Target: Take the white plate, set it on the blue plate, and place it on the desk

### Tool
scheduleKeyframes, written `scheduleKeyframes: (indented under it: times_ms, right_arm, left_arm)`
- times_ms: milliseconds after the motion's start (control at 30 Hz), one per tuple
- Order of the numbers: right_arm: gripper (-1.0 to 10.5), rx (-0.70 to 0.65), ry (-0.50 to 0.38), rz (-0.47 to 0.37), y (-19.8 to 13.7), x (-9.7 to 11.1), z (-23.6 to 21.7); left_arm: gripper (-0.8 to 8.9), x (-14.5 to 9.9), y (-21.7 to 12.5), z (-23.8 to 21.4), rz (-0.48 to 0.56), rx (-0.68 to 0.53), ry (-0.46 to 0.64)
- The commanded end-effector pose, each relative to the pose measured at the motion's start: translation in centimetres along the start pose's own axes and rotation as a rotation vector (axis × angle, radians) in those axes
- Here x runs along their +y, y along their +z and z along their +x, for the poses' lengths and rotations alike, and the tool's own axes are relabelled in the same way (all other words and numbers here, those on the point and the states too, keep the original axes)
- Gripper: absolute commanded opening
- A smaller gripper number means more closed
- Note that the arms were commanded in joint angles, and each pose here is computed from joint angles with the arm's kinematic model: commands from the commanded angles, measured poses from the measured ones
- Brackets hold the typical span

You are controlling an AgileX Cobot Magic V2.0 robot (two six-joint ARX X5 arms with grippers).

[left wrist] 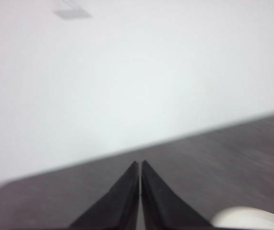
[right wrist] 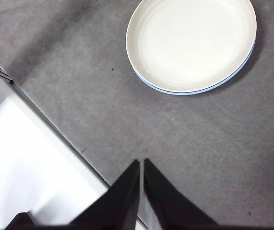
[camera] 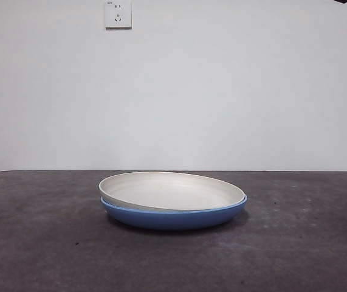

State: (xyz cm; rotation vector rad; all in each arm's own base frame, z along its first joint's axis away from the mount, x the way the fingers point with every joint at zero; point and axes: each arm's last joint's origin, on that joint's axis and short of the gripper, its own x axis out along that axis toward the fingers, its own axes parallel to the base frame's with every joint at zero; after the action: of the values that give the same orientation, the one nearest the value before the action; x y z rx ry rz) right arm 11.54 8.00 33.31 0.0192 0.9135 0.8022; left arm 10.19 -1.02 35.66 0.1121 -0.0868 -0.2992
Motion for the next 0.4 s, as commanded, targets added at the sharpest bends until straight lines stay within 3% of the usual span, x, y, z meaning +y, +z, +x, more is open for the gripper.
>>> scheduleKeyframes:
  times_ms: [33,200,400]
  right_arm:
    - [0.1,-0.011,0.008,-0.021,0.4,0.3,-0.2]
    - [0.1,-0.011,0.008,-0.021,0.4,0.3,-0.2]
    - [0.1,-0.010,0.008,-0.020,0.4,0.2,-0.2]
  left_arm:
    - [0.09,0.1,-1.6,-0.9,0.033,-0.041,0.088]
    - [0.09,-0.1,-6.1,-1.9,0.035,-0.042,0.172]
    - [0.09,-0.7,-11.6,-2.3,-0.036,0.007,0.188]
